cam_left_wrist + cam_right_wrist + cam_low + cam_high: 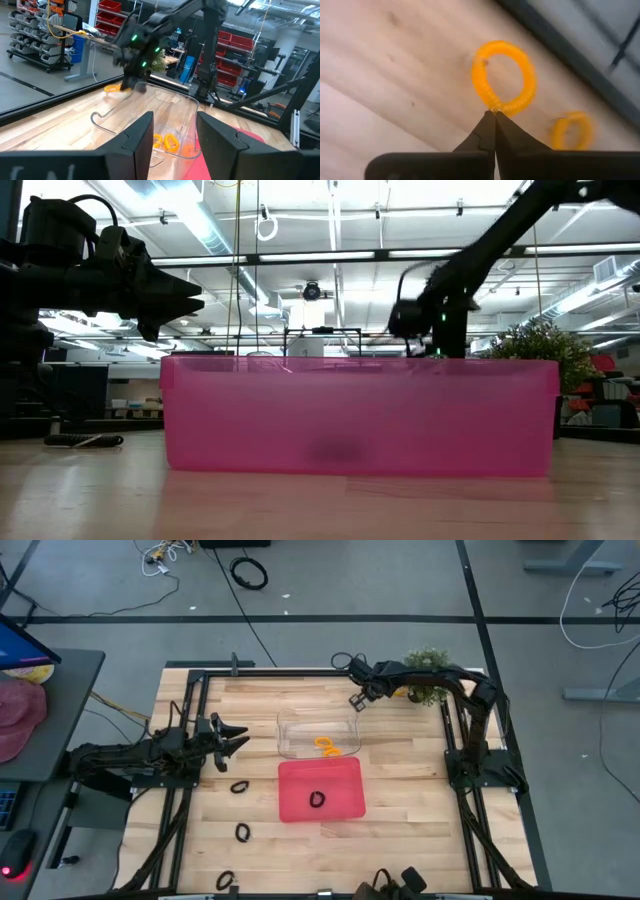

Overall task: Sort spring keychains
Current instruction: Put the yellow spring keychain into the transparent bin

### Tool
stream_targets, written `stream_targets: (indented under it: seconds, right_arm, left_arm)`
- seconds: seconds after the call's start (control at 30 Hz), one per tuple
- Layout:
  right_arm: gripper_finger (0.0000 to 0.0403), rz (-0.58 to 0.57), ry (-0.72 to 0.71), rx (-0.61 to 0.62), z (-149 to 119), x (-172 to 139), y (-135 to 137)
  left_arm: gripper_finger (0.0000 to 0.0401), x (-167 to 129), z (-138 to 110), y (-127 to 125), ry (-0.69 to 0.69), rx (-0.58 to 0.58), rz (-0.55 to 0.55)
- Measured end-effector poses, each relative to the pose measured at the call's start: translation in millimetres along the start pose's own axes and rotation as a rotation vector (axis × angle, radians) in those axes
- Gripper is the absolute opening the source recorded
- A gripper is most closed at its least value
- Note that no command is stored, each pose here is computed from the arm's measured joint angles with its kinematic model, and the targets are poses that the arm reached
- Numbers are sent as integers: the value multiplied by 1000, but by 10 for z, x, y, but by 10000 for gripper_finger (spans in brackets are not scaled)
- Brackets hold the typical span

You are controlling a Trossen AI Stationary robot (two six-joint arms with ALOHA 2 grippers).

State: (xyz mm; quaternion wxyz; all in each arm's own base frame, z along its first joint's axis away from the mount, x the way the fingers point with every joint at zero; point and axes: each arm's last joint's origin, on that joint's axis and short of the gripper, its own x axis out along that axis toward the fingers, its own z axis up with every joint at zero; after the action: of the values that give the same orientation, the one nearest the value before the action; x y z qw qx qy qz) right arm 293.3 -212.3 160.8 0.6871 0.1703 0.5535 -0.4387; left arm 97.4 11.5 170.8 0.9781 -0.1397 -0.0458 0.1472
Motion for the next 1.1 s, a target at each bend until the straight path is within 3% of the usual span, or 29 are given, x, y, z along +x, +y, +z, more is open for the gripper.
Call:
stream_targets:
  seconds: [0.17,0.57,0.67,0.8,1.1]
  right_arm:
    - [1,-32,-131,-15,-1,-403,63]
    - [0,84,-545,-26,-236,-1575,163]
    - [0,167,-678,-13,-396,-1796,188]
    - [0,359,-846,-11,-658,-1936,239]
    - [0,807,-1237,74,-1294,-1643,397]
  left_arm:
    - [154,0,0,0,0,0,0]
    - [154,0,0,0,0,0,0]
    - [154,0,0,0,0,0,0]
    - [154,0,0,0,0,0,0]
    - [154,0,0,0,0,0,0]
